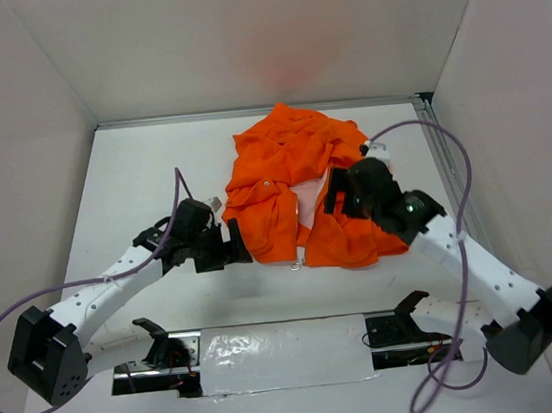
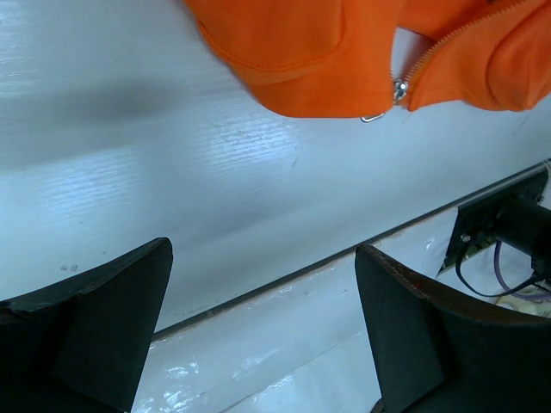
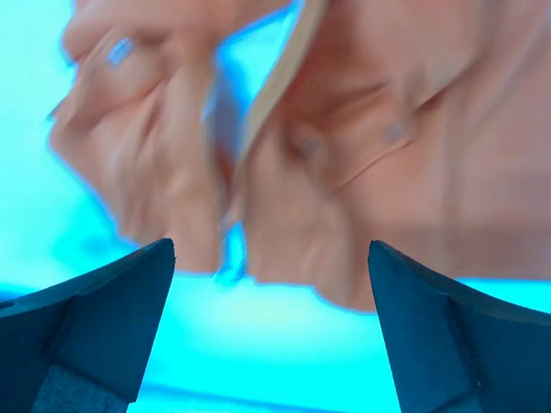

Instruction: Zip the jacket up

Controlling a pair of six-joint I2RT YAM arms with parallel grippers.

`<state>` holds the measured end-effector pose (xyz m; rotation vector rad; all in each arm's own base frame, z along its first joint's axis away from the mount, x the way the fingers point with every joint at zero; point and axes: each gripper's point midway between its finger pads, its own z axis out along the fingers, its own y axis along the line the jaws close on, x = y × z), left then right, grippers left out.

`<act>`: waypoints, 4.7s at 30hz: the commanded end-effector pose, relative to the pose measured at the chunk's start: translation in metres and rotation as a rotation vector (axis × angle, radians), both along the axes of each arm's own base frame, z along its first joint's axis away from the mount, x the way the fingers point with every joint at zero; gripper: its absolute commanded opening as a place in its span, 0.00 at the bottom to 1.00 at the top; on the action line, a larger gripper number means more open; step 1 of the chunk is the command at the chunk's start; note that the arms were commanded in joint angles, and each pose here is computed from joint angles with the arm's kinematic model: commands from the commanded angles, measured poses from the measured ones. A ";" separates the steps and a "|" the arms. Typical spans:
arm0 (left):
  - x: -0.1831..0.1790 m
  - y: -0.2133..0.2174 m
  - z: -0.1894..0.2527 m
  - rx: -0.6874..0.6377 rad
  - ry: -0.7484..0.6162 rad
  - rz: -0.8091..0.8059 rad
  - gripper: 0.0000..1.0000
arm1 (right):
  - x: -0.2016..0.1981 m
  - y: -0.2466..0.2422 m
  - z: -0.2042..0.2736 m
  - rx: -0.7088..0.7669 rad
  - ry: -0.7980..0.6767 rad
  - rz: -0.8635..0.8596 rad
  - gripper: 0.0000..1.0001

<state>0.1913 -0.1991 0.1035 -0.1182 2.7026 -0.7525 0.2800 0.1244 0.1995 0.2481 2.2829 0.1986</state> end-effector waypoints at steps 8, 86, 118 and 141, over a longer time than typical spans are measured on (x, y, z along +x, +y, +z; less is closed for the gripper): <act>-0.018 -0.003 0.004 -0.038 0.005 -0.005 0.99 | -0.085 0.093 -0.087 0.115 0.233 0.146 1.00; -0.008 -0.047 0.028 -0.040 -0.033 -0.125 0.99 | -0.070 0.086 -0.151 0.049 0.218 0.194 0.00; 0.032 -0.109 -0.074 0.379 0.332 0.092 0.92 | -0.092 0.044 -0.138 0.155 0.165 0.160 0.00; 0.038 -0.132 -0.058 0.234 0.229 -0.050 0.00 | -0.085 0.060 -0.133 0.190 0.081 0.284 0.00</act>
